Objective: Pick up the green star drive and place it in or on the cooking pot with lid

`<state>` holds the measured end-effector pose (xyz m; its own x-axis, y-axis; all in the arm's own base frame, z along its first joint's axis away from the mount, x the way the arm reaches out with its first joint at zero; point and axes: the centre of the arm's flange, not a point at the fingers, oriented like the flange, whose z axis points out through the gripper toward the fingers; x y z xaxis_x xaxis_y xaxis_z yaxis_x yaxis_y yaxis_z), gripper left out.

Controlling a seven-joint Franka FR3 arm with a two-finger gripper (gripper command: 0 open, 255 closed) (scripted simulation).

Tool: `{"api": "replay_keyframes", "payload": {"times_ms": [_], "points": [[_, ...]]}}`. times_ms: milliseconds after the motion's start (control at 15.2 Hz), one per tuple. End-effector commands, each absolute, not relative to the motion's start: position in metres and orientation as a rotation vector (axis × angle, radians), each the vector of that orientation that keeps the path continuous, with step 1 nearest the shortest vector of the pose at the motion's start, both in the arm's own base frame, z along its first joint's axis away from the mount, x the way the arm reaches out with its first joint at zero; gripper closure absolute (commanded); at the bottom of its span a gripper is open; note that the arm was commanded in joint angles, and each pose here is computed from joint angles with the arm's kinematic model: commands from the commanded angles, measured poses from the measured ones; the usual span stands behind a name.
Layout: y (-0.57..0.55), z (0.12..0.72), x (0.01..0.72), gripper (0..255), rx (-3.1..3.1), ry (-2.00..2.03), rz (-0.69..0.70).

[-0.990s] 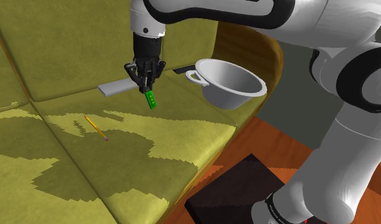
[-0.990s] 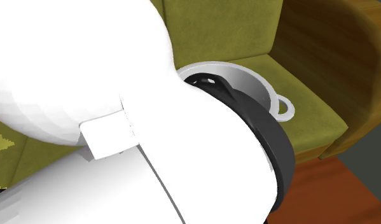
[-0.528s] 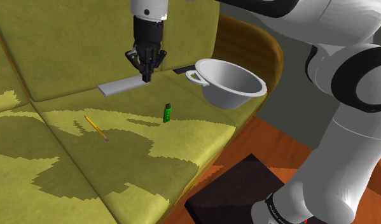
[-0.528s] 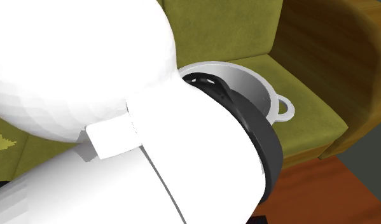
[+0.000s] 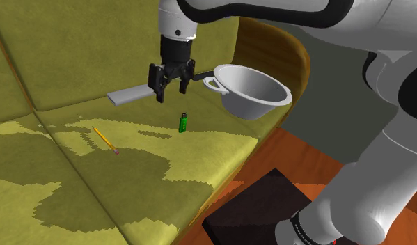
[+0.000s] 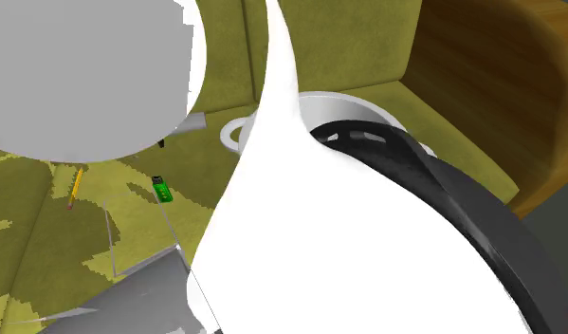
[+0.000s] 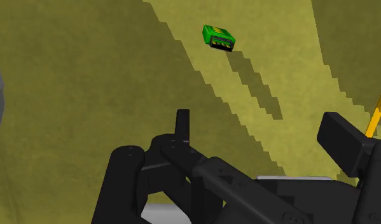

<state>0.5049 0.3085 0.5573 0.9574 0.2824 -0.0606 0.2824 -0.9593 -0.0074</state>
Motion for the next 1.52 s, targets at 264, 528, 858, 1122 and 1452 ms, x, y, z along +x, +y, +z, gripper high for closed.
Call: {"api": "replay_keyframes", "payload": {"times_ms": [264,528,858,1122,1452], "points": [[0.278,0.514,0.472,0,3.093,0.593,-0.120],[0.278,0.493,0.470,0,3.093,0.593,-0.120],[0.277,0.479,0.469,0,3.093,0.593,-0.120],[0.277,0.479,0.469,0,3.093,0.593,-0.120],[0.277,0.479,0.469,255,3.093,0.593,-0.120]]}}
